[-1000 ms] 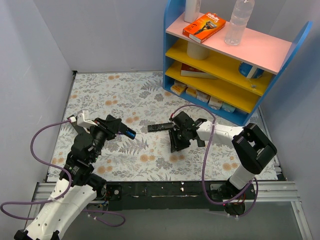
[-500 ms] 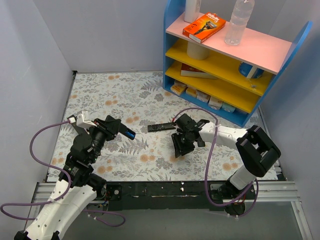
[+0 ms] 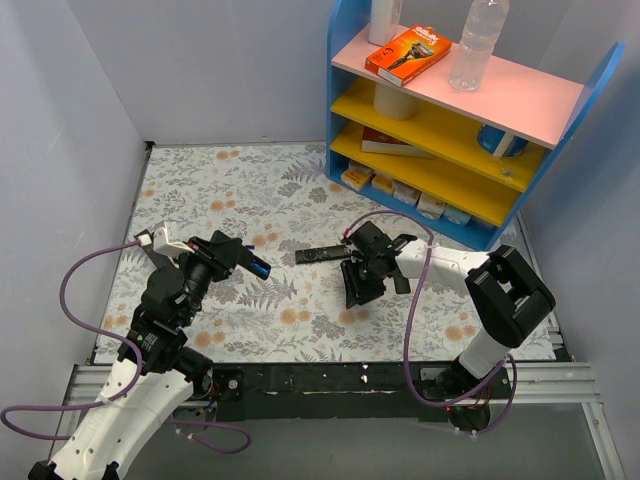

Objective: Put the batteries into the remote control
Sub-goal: Pick up the battery from the center of the board.

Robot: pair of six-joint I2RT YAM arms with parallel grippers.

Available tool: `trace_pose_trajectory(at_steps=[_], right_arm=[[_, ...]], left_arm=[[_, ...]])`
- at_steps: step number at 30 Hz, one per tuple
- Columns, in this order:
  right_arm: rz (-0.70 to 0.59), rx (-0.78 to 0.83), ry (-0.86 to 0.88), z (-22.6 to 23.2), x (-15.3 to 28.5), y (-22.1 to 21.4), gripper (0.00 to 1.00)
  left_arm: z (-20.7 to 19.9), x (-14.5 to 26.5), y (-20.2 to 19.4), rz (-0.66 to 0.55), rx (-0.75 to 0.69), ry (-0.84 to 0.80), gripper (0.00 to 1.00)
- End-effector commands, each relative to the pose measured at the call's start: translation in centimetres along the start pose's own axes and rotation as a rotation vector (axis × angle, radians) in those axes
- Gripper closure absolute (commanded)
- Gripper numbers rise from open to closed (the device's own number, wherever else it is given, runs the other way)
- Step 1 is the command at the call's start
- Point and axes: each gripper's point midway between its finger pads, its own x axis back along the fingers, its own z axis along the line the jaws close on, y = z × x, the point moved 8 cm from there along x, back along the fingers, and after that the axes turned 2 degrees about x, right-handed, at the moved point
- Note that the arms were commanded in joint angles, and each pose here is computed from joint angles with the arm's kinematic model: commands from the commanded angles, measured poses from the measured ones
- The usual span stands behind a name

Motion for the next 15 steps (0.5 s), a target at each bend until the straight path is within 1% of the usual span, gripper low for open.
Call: trace_pose_trajectory(at_steps=[1,15], right_arm=[[-0.008,0.023,-0.041,-0.8,-1.9,0.7,0.53],[-0.044,0.052,0.023,0.3,-3.4,3.2,0.53]], left_arm=[[-0.7,0.2,1.0,-0.032,-0.009,-0.014,1.0],[-0.6,0.4,1.3,-0.045,-0.022,-0.003,1.0]])
